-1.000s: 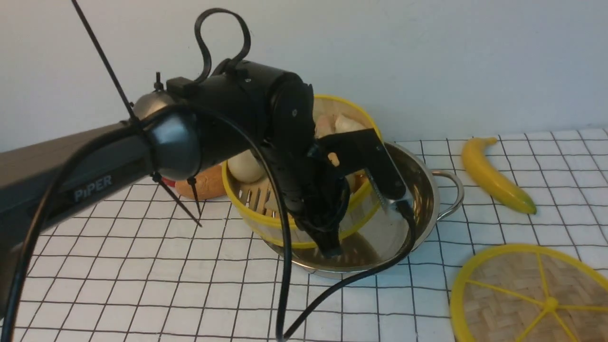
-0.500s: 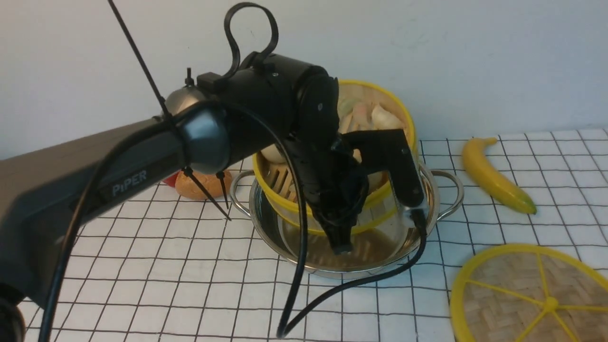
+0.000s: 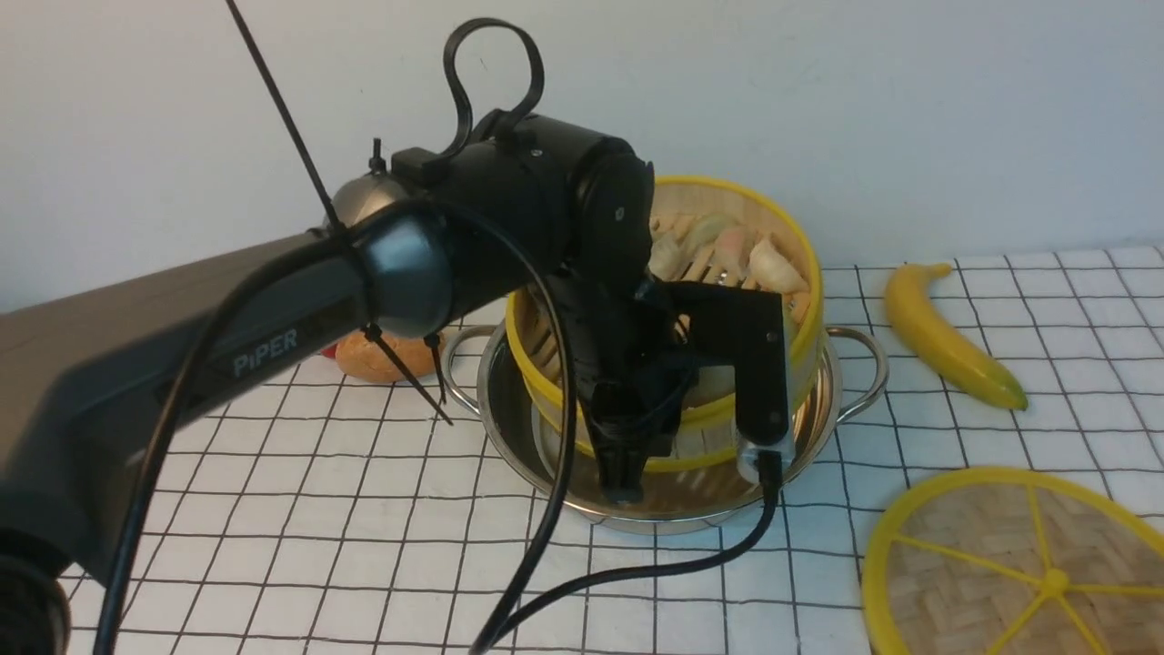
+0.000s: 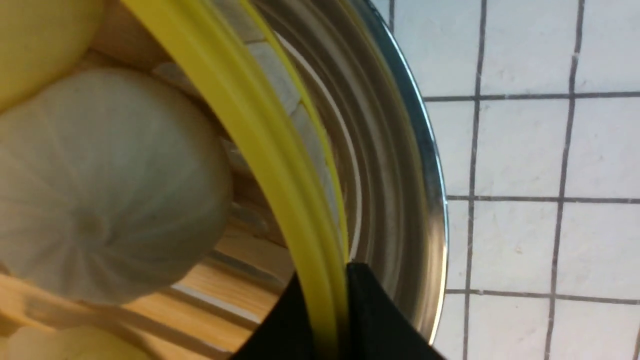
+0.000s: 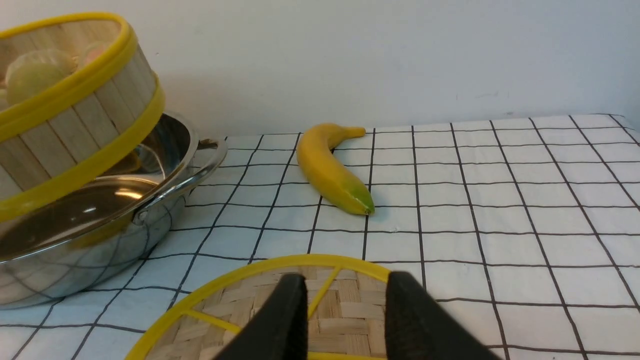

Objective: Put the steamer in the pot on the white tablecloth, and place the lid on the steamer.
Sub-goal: 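Place the bamboo steamer basket with dumplings into the steel pot with the left gripper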

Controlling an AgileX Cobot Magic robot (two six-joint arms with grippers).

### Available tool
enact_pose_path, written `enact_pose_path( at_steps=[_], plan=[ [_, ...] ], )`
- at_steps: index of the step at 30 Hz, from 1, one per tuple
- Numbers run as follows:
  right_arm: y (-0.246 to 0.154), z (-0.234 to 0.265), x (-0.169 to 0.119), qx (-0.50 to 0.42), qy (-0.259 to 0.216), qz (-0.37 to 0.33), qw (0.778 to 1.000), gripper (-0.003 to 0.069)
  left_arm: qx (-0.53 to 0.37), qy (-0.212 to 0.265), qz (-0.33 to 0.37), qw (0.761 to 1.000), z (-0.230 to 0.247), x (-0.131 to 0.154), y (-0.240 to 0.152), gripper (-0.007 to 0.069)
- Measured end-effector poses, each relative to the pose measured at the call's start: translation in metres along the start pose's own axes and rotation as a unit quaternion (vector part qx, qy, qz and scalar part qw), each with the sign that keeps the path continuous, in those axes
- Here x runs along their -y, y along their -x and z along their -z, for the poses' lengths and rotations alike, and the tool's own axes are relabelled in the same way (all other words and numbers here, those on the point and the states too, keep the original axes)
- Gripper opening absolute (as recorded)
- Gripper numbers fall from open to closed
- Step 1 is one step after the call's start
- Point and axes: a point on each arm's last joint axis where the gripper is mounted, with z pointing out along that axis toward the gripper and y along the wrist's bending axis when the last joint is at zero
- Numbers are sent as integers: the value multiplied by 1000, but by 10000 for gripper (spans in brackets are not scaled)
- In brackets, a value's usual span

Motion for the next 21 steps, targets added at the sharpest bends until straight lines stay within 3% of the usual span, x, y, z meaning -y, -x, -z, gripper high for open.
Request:
enact_pose_path(
  at_steps=[9,21],
  plan=[
    [0,0,0,0,0,1,1000,242,-26,-39,17,999,-21,4,-3,31],
    [0,0,0,0,0,2,1000,242,-24,-35,30,999,-37,1,-2,31]
  ],
)
